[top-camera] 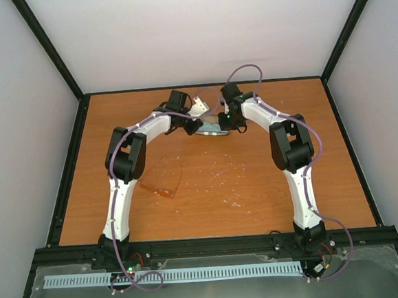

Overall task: Organize the sunglasses
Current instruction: Place the glasses cleaning cloth in the sunglasses case.

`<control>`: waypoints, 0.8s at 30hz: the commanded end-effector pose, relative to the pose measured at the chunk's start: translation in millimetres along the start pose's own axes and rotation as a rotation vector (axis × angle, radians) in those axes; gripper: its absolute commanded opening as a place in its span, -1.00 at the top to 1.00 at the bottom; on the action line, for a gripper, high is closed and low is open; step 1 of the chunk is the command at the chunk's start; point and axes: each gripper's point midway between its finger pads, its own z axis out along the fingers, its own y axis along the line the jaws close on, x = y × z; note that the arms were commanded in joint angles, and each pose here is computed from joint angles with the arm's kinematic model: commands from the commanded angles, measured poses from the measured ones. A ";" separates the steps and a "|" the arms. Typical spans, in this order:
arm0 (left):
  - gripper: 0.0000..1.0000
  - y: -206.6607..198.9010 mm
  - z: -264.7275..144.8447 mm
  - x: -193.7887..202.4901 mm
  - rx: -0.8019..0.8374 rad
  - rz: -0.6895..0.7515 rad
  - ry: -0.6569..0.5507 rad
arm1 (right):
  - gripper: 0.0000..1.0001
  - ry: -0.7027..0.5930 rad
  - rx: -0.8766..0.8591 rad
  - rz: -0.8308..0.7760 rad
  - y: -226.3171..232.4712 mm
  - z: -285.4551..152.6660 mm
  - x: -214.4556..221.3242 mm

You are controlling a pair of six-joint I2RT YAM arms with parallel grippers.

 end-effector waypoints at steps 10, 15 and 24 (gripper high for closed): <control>0.99 30.0 -7.1 -15.1 -0.043 0.021 -0.046 | 0.95 -0.106 0.048 0.011 -9.8 -8.6 -28.8; 0.99 31.1 -6.6 -11.9 -0.043 0.007 -0.039 | 0.94 -0.108 0.042 0.013 -8.7 -5.0 -32.5; 0.99 36.3 -10.7 -16.3 -0.058 -0.014 -0.055 | 0.94 -0.137 0.065 0.011 -11.3 -7.2 -40.8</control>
